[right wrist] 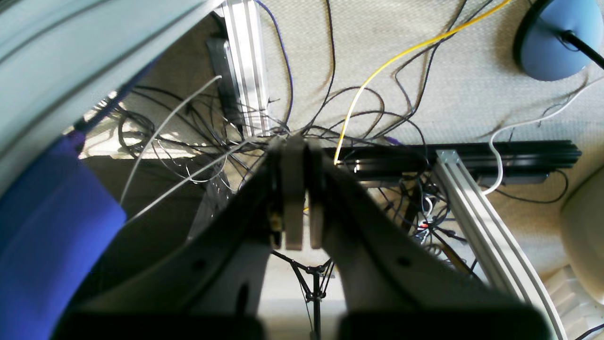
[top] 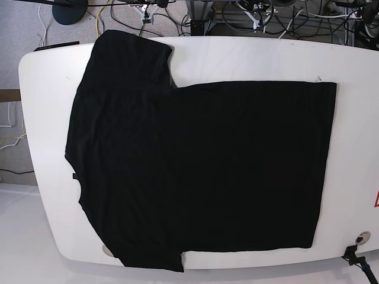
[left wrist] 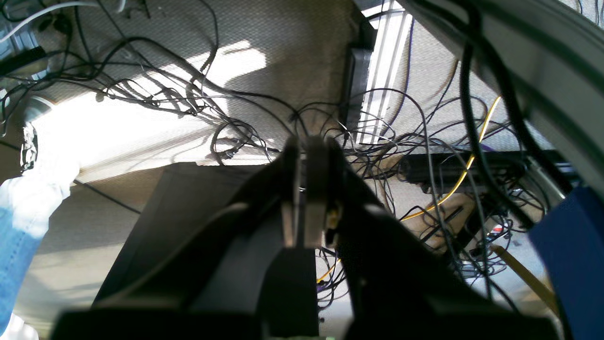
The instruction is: Fold the T-shirt properly
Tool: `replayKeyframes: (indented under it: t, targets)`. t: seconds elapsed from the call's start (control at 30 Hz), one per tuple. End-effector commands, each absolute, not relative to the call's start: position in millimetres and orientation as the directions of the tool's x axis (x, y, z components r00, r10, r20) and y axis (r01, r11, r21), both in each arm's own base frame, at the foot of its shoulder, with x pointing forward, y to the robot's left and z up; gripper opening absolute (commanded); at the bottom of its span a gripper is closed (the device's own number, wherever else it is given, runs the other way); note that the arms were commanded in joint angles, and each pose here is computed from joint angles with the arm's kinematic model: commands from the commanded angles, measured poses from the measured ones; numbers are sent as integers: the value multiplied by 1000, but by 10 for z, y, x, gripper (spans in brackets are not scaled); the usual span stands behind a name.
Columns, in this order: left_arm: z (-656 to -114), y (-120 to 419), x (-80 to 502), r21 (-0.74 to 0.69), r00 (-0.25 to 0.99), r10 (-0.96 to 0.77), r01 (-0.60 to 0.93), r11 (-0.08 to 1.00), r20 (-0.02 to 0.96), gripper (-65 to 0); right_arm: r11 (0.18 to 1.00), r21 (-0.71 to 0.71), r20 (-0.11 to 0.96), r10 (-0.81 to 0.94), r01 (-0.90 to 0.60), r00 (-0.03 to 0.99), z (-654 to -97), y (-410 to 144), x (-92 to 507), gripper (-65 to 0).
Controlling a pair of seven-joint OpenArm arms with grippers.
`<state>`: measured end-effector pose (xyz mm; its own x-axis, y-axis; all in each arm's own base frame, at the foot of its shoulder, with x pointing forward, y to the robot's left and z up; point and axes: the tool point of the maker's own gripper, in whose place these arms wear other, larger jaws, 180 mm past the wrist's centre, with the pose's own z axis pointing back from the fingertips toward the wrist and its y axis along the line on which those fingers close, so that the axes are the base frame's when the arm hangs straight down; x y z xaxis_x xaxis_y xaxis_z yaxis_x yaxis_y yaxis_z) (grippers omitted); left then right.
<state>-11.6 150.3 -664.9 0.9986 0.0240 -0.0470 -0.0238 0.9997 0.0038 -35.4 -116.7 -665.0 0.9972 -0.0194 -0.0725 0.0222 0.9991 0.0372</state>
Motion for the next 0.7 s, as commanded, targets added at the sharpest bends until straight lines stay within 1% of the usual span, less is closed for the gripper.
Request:
replayKeyframes:
  t: [0.0, 0.17, 0.3, 0.33, 0.4, 0.67]
  targets:
    - [-6638, 1627, -126, 19, 999, 21, -20, 1000, -35, -650, 999, 34, -85, -21, 24, 996, -6646, -1189, -422, -647]
    - [-6558, 1995, -302, 71, 1000, 10, -10, 997, -3, -650, 999, 19, -125, -34, 37, 992, -6621, -1285, -710, -647]
    - [-6425, 2308, -456, 110, 999, -9, 6, 994, 32, -645, 999, -19, -157, -35, 33, 987, -6570, -1547, -1036, -648]
    - [-6497, 2065, -404, 79, 1000, 7, -8, 997, 19, -638, 999, 16, -94, -33, 34, 995, -6620, -1329, -703, -641]
    - [-6504, 2026, -376, 73, 1000, 6, -7, 997, 23, -636, 999, 18, -65, -32, 33, 997, -6631, -1326, -551, -641]
    - [-6506, 2017, -372, 72, 1000, 5, -6, 997, 23, -636, 999, 28, -67, -29, 31, 997, -6628, -1264, -583, -641]
